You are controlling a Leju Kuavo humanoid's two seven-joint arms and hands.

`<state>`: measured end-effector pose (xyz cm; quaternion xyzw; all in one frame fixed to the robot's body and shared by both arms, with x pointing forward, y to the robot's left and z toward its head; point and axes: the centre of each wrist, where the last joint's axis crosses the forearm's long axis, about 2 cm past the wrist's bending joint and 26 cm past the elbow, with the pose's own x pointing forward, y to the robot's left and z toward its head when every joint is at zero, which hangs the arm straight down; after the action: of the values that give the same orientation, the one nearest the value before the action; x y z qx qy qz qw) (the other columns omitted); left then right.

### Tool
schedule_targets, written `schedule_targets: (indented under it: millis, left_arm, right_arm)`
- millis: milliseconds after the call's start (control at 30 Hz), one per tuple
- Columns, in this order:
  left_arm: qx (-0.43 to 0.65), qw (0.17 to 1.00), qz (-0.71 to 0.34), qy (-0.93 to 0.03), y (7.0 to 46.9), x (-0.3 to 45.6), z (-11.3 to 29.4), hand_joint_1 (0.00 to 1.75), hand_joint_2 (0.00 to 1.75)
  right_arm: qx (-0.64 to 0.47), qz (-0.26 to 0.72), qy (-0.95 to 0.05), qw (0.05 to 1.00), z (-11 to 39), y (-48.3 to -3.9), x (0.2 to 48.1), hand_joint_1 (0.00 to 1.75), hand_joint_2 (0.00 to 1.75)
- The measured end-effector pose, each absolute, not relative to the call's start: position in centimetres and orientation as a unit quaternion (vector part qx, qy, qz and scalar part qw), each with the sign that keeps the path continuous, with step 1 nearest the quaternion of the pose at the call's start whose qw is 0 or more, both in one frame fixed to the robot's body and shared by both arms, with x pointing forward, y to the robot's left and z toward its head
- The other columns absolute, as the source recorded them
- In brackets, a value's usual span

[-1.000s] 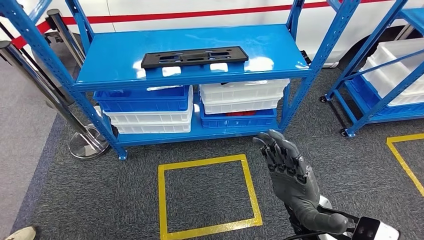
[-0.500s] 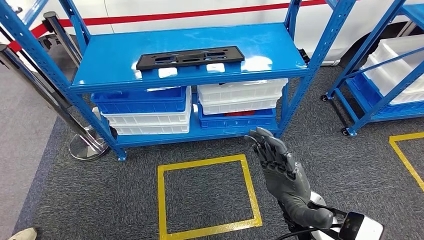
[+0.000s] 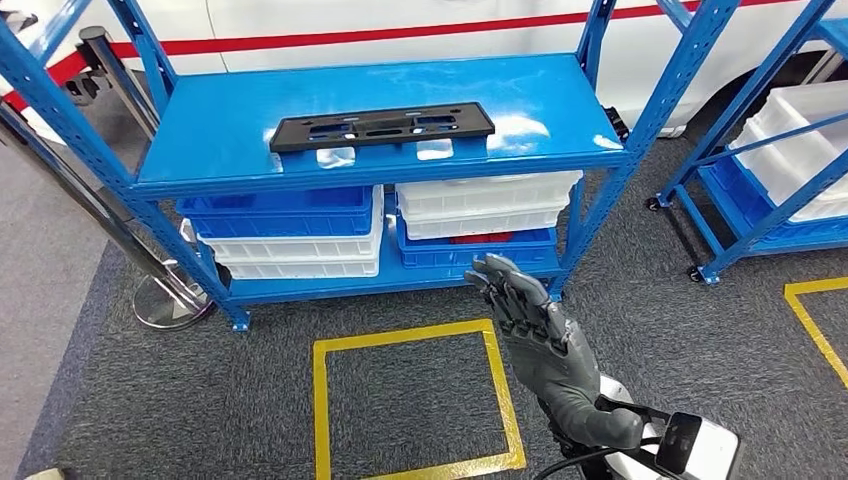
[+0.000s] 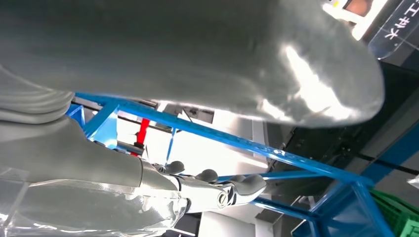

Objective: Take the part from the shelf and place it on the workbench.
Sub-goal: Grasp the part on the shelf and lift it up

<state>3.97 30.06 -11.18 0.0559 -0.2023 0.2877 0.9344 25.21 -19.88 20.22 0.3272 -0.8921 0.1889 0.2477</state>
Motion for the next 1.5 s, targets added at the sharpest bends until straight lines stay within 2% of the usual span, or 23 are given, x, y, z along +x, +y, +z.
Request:
schedule_targets:
  millis: [1500]
  left_arm:
    - [0.061, 0.929, 0.298, -0.212, 30.2, 3.9, -11.2, 0.00, 0.00]
  right_arm:
    - [0.340, 0.203, -0.881, 0.259, 19.6, -19.8, 26.5, 0.00, 0.00]
